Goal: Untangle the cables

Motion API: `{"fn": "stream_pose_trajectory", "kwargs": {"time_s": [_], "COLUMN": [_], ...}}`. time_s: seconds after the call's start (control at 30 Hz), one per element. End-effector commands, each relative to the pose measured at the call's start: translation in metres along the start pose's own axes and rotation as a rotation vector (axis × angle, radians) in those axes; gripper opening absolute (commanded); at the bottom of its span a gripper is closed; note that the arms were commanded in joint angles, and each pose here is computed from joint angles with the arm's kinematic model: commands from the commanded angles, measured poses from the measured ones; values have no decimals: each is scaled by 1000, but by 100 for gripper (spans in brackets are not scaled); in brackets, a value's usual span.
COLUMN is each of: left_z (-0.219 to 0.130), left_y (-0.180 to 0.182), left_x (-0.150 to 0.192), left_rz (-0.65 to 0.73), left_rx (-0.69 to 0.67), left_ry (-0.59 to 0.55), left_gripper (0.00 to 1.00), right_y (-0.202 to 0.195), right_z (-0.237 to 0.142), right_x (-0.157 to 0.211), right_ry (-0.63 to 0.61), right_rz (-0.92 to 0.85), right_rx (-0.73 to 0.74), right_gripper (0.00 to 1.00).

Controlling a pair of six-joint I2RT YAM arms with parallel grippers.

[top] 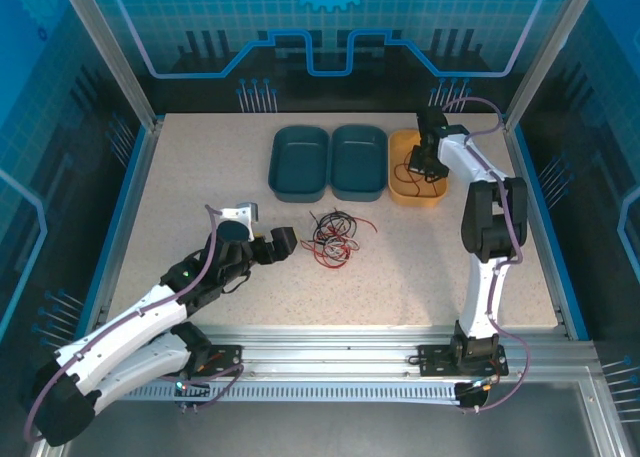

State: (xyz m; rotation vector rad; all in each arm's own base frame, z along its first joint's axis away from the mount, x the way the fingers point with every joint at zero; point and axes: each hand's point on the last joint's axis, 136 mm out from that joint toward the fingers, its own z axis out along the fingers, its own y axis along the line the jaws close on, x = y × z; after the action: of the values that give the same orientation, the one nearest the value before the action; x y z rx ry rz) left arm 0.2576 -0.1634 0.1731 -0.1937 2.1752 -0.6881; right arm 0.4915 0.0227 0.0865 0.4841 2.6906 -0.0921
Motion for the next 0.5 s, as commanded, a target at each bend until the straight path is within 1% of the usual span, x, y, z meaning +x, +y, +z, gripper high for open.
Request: {"fn": "stream_pose_trajectory", "kwargs": {"time_s": [0.0,0.03,0.17,0.3,0.47], "left_z": [1,1,1,1,3], "left_y": [5,5,5,3,0], "left_x": [0,-2,-2,-5,-10], "left_rz": [-5,-8,-8,-13,-19], "left_rx": [-19,-19,-25,-26,-28], "left_ry": [-1,-5,-1,5,1], "left_gripper": [99,99,99,99,99], "right_y": [2,2,4,-1,-1], "right_z": [-2,-4,-20,-47,-89], "right_x": [0,0,-2,-6,-5], "right_ry": [13,14,-8,-56,-126], "right_rz": [-29,-36,-67,-85,-102], "right_rx": [15,14,8,18,-8], "right_gripper": [0,2,23,39,43]}}
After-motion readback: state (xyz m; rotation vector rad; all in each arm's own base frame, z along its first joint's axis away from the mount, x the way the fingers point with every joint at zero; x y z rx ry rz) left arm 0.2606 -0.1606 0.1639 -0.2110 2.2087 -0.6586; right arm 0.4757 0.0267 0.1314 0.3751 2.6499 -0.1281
